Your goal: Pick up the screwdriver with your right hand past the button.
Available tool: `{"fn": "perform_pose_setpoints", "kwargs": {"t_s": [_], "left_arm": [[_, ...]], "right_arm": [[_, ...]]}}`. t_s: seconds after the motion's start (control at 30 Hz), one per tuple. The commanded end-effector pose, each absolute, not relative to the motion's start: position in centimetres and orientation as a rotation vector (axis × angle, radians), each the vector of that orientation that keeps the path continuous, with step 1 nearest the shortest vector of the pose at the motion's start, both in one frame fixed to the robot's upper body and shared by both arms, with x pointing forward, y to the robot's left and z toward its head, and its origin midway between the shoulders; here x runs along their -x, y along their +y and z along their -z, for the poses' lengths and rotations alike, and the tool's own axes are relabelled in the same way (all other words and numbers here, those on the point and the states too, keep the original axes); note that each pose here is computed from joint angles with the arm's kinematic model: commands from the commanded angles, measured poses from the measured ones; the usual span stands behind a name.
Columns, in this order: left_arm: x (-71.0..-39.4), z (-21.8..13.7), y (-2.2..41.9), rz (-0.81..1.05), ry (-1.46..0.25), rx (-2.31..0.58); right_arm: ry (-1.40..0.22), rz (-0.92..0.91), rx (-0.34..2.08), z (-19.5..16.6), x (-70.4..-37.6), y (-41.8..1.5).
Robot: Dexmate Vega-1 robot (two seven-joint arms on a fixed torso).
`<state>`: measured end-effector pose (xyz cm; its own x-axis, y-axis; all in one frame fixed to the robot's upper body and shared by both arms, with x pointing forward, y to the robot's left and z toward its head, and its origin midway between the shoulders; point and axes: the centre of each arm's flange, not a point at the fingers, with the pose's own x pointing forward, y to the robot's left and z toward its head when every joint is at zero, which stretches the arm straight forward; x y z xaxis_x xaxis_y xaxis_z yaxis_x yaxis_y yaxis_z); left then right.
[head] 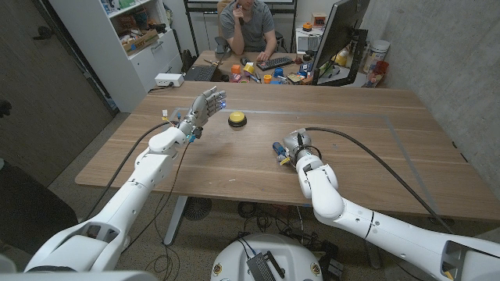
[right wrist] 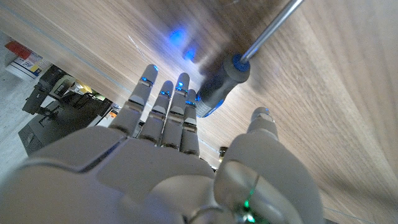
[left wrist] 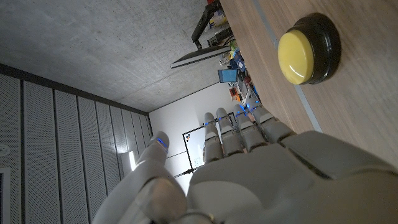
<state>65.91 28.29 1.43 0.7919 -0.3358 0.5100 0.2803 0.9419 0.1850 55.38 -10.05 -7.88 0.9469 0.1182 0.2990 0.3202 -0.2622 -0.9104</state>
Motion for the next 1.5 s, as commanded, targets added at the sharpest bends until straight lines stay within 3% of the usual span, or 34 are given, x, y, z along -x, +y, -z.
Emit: {"fn": "perform_pose_setpoints", "kwargs": {"t_s": [0.03,0.47,1.1,1.5], "left_arm": [[-65.9,-1.0,28.5,0.322,-0.571,-0.082],[-66.3,-0.8,28.2,0.327,-0.57,-0.07],[-66.9,-1.1,28.1,0.334,-0.576,-0.067],[-66.5,-0.9,28.3,0.314,-0.57,-0.063]], "right_arm": [[-0.391,0.291,1.771,8.9,-55.5,-10.3],[-0.429,0.359,1.686,6.8,-54.9,-12.1],[-0.545,0.589,1.517,-9.5,-54.2,-18.5],[-0.663,0.654,1.593,-16.4,-48.0,-19.6]]}}
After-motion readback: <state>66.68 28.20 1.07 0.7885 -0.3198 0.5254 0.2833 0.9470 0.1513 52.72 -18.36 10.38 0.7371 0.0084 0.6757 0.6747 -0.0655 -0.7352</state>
